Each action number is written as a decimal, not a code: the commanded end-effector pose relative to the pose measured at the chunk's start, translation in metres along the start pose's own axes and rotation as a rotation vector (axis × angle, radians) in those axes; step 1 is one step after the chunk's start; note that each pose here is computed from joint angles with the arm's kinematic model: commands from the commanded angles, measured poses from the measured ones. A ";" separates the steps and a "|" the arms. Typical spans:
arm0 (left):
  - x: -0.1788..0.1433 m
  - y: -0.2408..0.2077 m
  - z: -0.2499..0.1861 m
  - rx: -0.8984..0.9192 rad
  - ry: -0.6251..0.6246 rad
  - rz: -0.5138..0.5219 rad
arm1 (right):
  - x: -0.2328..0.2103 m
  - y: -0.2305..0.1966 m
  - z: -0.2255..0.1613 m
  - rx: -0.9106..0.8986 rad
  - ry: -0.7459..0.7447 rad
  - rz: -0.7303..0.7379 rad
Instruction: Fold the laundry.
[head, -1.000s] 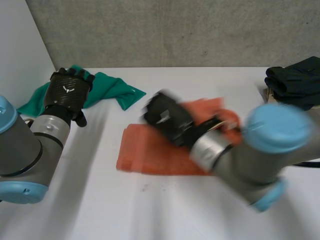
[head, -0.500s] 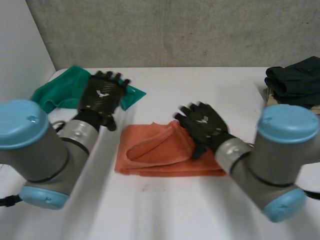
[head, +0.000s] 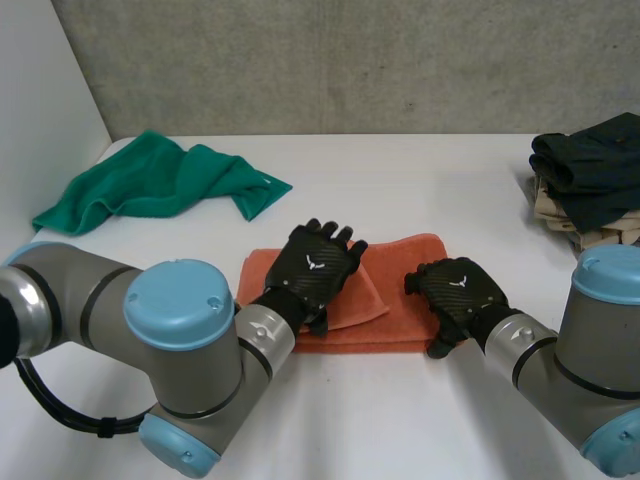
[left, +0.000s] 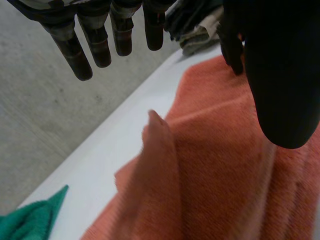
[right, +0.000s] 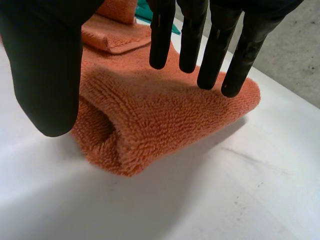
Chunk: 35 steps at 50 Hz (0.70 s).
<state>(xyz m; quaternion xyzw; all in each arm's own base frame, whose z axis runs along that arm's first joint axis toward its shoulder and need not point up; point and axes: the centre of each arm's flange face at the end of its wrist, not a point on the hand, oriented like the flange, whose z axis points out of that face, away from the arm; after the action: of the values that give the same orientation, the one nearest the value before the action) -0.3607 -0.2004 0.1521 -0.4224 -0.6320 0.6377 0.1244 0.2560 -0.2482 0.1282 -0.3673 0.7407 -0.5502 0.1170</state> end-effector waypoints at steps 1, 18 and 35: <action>0.005 0.018 0.010 -0.051 0.009 0.009 | 0.000 -0.001 0.002 0.013 0.008 -0.008; -0.089 0.033 0.055 -0.086 -0.367 0.031 | -0.001 0.003 0.002 0.011 0.029 -0.088; -0.066 0.002 0.015 -0.044 -0.272 0.023 | 0.017 0.007 0.000 -0.059 0.165 -0.253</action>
<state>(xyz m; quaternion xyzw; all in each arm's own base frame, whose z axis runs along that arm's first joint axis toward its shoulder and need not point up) -0.3381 -0.2710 0.1520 -0.3456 -0.6595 0.6673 0.0181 0.2519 -0.2519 0.1221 -0.3969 0.7222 -0.5642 0.0514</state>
